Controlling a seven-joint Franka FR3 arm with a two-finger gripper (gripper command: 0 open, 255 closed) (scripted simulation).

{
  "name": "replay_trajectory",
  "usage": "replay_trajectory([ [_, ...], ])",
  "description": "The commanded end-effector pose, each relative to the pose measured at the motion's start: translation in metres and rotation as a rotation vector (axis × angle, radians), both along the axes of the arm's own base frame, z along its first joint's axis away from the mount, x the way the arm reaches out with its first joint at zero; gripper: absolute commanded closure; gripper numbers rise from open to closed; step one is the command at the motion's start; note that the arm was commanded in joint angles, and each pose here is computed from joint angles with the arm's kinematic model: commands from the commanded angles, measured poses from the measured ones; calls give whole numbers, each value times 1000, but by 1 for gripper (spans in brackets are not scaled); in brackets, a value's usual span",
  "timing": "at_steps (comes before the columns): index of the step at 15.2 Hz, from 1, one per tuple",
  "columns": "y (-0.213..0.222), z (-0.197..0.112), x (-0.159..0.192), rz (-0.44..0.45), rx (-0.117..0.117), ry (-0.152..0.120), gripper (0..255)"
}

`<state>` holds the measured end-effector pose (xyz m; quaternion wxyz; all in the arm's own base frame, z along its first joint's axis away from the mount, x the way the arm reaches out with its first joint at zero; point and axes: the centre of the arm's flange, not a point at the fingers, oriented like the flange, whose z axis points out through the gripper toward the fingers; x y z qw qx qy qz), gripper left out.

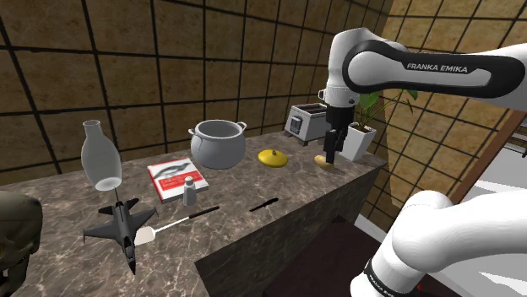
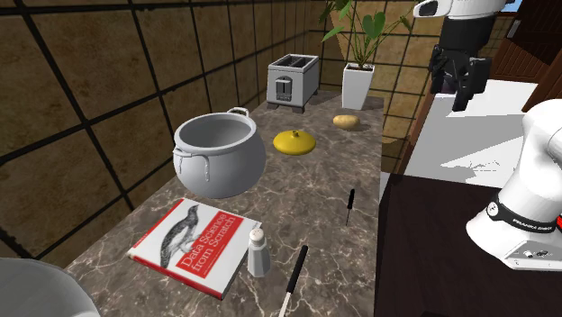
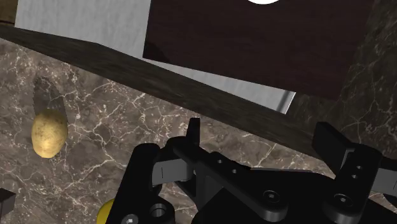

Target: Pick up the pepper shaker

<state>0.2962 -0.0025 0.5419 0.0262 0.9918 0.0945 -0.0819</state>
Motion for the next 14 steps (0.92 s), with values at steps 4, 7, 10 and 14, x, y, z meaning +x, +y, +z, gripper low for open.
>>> replay_trajectory([
  [4, 22, -15, 27, 24, 0, -16, 0],
  [7, 44, -30, 54, 47, 0, -32, 0],
  [10, 67, -44, 81, 71, 0, -48, 0],
  [14, 98, -62, 115, 103, 0, -69, 0],
])
